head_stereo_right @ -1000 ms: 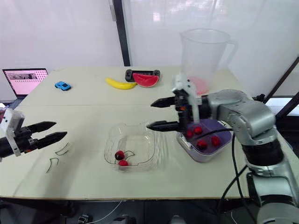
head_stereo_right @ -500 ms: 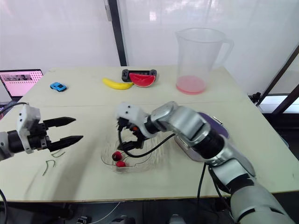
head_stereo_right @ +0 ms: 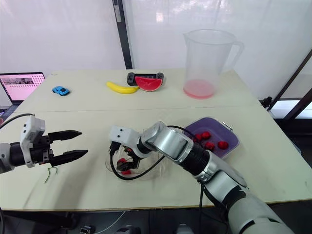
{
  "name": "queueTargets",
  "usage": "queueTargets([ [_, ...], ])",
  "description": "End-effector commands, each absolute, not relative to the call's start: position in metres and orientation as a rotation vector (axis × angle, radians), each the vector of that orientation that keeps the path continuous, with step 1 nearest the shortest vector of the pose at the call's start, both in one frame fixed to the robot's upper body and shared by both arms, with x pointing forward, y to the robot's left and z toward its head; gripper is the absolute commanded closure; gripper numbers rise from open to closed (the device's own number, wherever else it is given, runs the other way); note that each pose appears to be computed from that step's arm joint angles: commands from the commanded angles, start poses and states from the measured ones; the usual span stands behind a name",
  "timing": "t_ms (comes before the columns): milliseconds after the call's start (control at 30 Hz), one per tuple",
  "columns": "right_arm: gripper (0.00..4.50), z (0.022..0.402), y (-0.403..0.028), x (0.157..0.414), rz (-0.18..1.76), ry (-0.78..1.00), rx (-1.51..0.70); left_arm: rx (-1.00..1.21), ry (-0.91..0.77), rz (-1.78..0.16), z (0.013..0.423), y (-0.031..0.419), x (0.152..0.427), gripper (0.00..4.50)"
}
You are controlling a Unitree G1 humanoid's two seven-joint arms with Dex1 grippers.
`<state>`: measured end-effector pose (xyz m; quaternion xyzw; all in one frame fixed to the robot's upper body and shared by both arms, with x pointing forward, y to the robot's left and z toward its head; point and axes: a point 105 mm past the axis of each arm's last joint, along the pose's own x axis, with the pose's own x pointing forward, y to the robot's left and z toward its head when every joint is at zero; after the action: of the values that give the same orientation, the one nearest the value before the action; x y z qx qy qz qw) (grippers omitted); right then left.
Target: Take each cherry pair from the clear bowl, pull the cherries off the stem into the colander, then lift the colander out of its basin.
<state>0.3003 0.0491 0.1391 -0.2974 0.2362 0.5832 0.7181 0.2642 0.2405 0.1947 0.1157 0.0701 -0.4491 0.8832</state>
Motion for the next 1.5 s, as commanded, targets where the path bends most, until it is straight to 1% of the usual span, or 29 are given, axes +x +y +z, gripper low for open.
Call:
queueTargets([
  [33,0.26,0.141,0.055,0.298,1.294,0.514,-0.637,0.287,0.123,-0.913,0.202,0.243,0.267,0.01],
  [100,0.91,0.135,0.053,0.299,1.275,0.535,-0.640,0.295,0.123,-0.902,0.202,0.245,0.268,0.00],
  [167,1.73,0.132,0.053,0.301,1.263,0.539,-0.644,0.296,0.123,-0.900,0.203,0.246,0.268,0.00],
  [467,1.73,0.134,0.053,0.303,1.246,0.529,-0.642,0.294,0.124,-0.905,0.202,0.244,0.273,0.00],
  [533,2.29,0.133,0.052,0.303,1.248,0.534,-0.635,0.295,0.124,-0.906,0.202,0.244,0.274,0.00],
  [567,2.64,0.133,0.052,0.303,1.248,0.535,-0.635,0.295,0.124,-0.906,0.202,0.243,0.274,0.00],
  [633,3.51,0.133,0.052,0.303,1.246,0.532,-0.642,0.295,0.123,-0.907,0.202,0.243,0.275,0.00],
  [667,3.79,0.133,0.051,0.304,1.244,0.530,-0.645,0.294,0.123,-0.908,0.202,0.243,0.275,0.00],
  [767,3.79,0.134,0.050,0.304,1.239,0.527,-0.651,0.295,0.123,-0.910,0.202,0.243,0.275,0.00],
  [900,3.79,0.145,0.047,0.305,1.244,0.483,-0.686,0.295,0.123,-0.912,0.201,0.242,0.277,0.00],
  [967,3.79,0.159,0.050,0.304,1.296,0.373,-0.769,0.293,0.122,-0.912,0.200,0.242,0.278,0.00],
  [1033,3.79,0.165,0.048,0.303,1.336,0.314,-0.860,0.291,0.122,-0.912,0.199,0.242,0.278,0.00],
  [1100,3.79,0.169,0.044,0.309,1.344,0.243,-0.994,0.284,0.133,-0.915,0.196,0.240,0.278,0.00],
  [1233,3.79,0.164,0.044,0.316,1.379,0.191,-1.137,0.273,0.142,-0.914,0.193,0.239,0.276,0.00],
  [1333,3.79,0.158,0.045,0.318,1.402,0.172,-1.205,0.274,0.144,-0.911,0.192,0.239,0.276,0.00],
  [1367,3.79,0.156,0.043,0.322,1.381,0.181,-1.217,0.274,0.144,-0.910,0.192,0.239,0.276,0.00],
  [1433,2.89,0.156,0.042,0.327,1.358,0.194,-1.215,0.276,0.144,-0.908,0.192,0.239,0.276,0.00],
  [1467,2.54,0.158,0.042,0.326,1.362,0.197,-1.206,0.274,0.146,-0.908,0.192,0.239,0.276,0.00],
  [1500,2.08,0.159,0.043,0.325,1.370,0.197,-1.200,0.273,0.147,-0.908,0.191,0.239,0.276,0.00],
])
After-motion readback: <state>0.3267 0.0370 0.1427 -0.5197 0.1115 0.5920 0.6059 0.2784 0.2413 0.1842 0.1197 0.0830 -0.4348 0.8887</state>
